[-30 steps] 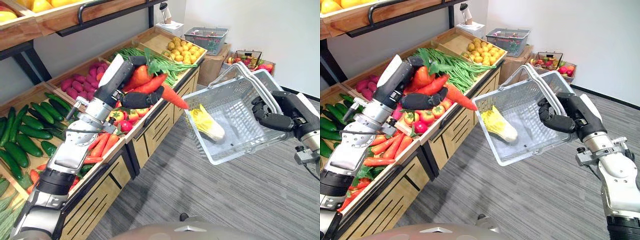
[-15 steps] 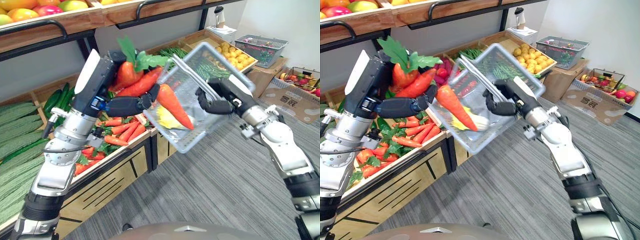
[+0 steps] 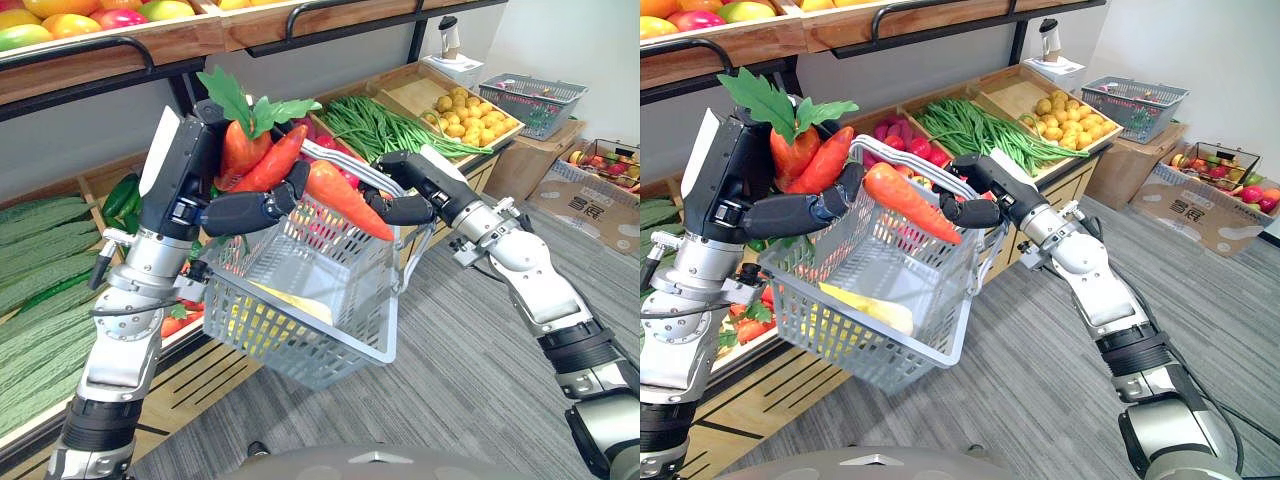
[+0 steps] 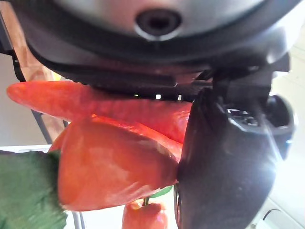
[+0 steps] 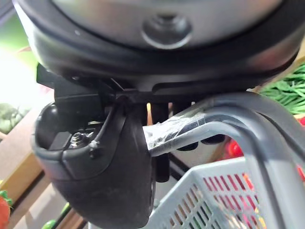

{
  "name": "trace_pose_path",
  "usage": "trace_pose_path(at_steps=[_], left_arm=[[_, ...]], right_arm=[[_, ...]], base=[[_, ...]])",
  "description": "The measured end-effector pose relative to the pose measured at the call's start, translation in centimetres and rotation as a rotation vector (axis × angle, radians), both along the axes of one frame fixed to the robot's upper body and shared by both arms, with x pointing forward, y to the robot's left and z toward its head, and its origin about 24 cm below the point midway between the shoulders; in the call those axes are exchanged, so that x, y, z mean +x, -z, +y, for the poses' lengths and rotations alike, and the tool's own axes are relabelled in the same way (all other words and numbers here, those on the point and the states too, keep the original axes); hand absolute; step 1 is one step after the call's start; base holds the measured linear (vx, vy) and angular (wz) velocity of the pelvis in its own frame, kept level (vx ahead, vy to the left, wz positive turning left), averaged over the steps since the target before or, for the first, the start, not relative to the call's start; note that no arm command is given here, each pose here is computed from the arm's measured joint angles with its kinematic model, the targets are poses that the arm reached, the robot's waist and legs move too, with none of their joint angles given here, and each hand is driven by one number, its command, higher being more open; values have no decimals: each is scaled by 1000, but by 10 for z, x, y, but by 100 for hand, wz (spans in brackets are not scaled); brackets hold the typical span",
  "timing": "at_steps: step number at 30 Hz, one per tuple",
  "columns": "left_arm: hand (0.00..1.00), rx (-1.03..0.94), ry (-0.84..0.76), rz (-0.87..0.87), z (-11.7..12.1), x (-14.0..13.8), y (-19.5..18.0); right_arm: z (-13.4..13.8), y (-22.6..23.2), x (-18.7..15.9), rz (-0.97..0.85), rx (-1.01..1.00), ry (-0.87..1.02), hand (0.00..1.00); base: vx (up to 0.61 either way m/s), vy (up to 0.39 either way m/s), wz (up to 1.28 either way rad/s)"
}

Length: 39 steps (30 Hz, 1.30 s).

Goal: Pick vegetable in the basket

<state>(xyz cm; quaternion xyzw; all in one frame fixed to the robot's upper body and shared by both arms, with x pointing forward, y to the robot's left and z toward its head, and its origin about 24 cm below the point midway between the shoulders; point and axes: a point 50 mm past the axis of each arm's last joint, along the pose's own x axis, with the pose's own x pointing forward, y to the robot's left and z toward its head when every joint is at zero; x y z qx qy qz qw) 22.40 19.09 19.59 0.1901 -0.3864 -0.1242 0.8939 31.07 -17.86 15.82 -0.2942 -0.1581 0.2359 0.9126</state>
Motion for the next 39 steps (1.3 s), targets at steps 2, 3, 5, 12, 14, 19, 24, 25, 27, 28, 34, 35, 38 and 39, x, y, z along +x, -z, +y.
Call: trace_pose_path(at_steps=[2, 3, 5, 12, 14, 19, 24, 25, 27, 28, 34, 35, 38, 39], left_arm=[[0, 1, 1, 1, 0, 0, 0], [0, 3, 1, 3, 0, 0, 1], [0, 4, 2, 3, 0, 0, 1], [0, 18, 34, 95, -7, 9, 17], [0, 31, 62, 152, -13, 13, 29], [0, 101, 157, 212, -34, 18, 39], [0, 198, 191, 212, -45, 26, 40], [0, 224, 191, 221, -47, 27, 44], [0, 246, 197, 232, -49, 28, 48], [0, 258, 200, 240, -50, 28, 49], [0, 359, 213, 304, -49, 30, 65], [0, 372, 212, 306, -48, 30, 66], [0, 411, 189, 337, -41, 33, 71], [0, 417, 182, 348, -39, 34, 73]], right_arm=[[0, -3, 3, -6, -3, 1, 0], [0, -4, 4, -8, -3, 2, 0], [0, -4, 4, -8, -3, 2, 0], [6, -5, 5, -9, -6, -16, 0], [12, -5, 5, -10, -16, -41, 0], [22, -2, 3, 15, -25, -97, 0], [32, 3, -1, 37, -52, -157, 0], [35, 4, -2, 40, -60, -172, 0], [35, 4, -3, 45, -71, -176, 0], [35, 4, -3, 44, -72, -176, 0], [32, 3, -4, 52, -87, -185, 0], [29, 2, -4, 57, -96, -187, 0], [24, -1, -6, 55, -137, -194, 0], [24, -3, -7, 49, -146, -196, 0]], base=[[0, 0, 0], [0, 0, 0], [20, -4, 0], [18, -3, 0], [0, 0, 0], [0, 0, -4], [0, 0, -3], [0, 0, 0], [0, 0, 0], [0, 0, 0], [0, 0, 0], [0, 0, 0], [3, -2, -1], [12, -5, -5]])
